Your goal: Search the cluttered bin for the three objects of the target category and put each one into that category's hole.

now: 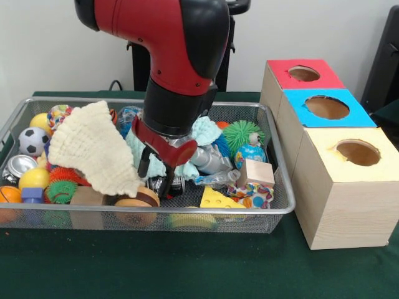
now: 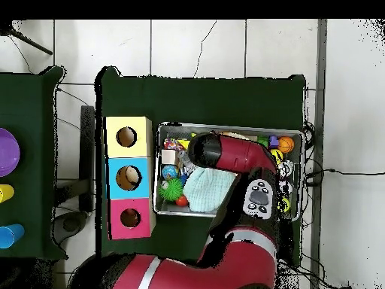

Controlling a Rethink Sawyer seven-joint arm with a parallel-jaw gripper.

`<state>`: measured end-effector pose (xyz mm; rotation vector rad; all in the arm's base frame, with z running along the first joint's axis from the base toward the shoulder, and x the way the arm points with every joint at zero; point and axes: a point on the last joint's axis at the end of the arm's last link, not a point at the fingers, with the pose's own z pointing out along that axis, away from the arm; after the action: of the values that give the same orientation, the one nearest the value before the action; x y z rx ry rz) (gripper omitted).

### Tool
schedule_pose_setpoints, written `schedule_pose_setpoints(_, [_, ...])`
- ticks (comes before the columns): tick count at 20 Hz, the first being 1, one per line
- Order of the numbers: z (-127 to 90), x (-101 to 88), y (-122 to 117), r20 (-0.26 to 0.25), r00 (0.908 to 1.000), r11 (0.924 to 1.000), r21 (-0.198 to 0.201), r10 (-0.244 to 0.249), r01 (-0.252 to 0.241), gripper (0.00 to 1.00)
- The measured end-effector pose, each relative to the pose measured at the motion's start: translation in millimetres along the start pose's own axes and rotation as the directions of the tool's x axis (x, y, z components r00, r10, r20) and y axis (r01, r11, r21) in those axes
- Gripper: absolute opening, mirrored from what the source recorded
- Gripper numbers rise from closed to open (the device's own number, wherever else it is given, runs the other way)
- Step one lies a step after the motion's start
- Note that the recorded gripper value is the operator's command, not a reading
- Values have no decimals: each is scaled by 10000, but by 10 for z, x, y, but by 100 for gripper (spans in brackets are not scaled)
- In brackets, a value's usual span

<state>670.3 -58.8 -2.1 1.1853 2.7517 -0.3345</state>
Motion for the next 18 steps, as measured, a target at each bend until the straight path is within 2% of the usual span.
schedule_pose_setpoints(10, [-42,-50,0,-472,9972,9983,145,573,-567,100])
schedule_pose_setpoints(18, [80,-108,-84,-662,9932,9947,453,955,-926,100])
